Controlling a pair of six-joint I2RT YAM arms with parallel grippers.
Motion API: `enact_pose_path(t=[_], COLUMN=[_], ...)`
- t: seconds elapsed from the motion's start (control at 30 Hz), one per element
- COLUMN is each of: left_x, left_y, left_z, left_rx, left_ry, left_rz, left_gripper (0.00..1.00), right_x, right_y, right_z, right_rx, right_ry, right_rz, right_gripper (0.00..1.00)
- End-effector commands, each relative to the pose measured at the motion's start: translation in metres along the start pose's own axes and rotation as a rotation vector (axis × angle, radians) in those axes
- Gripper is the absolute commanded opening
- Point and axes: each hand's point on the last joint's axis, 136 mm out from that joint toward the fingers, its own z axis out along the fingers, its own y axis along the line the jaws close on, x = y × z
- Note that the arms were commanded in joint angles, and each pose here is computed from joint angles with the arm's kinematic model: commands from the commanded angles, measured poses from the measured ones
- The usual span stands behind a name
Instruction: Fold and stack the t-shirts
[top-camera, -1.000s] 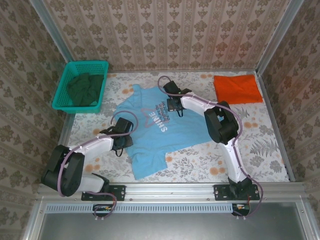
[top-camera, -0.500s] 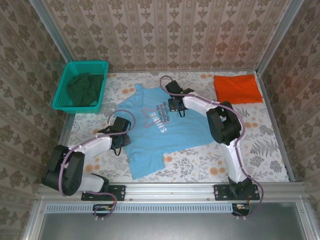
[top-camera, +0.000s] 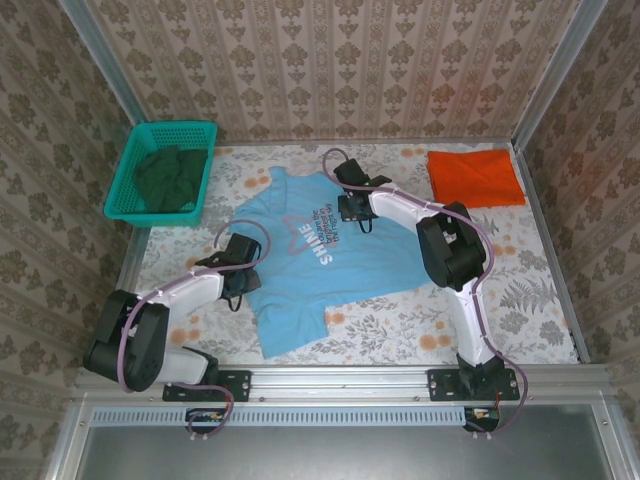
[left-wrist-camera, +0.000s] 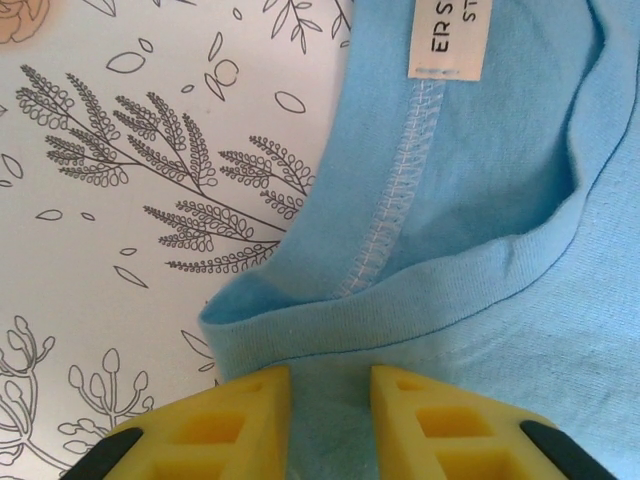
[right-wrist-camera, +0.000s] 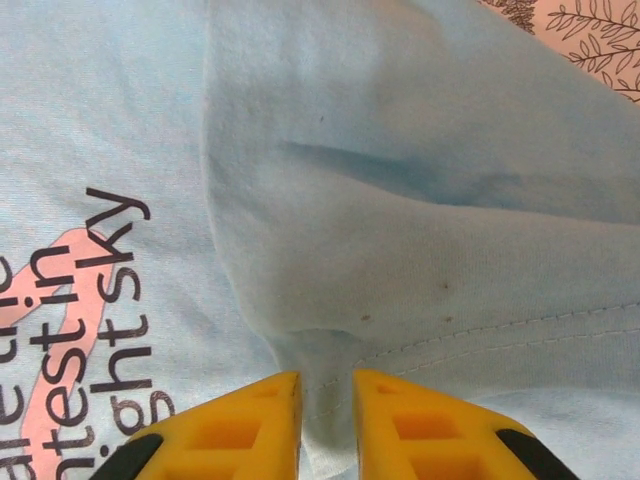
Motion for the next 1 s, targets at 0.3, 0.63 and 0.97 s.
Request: enact_pose_path(t=[0.3, 0.63, 0.97], left_x=[0.007, 0.007, 0.007], left_y=[0.009, 0.008, 0.008], left_z=[0.002, 0.002, 0.003], left_rx=[-0.021, -0.017, -0.015], left_ry=[0.008, 0.007, 0.006], left_rz=[-0.013, -0.011, -0.011], left_gripper=[0.31, 0.31, 0.31], right_x=[0.002, 0.008, 0.013], right_y=[-0.001, -0.006, -0.01], right_z=[-0.002, 0.005, 0.01], right_rx=[-0.013, 0.019, 0.048], right_ry=[0.012, 0.034, 0.056], right_rz=[0.027, 0.013, 0.0], right_gripper=[0.26, 0.25, 0.24])
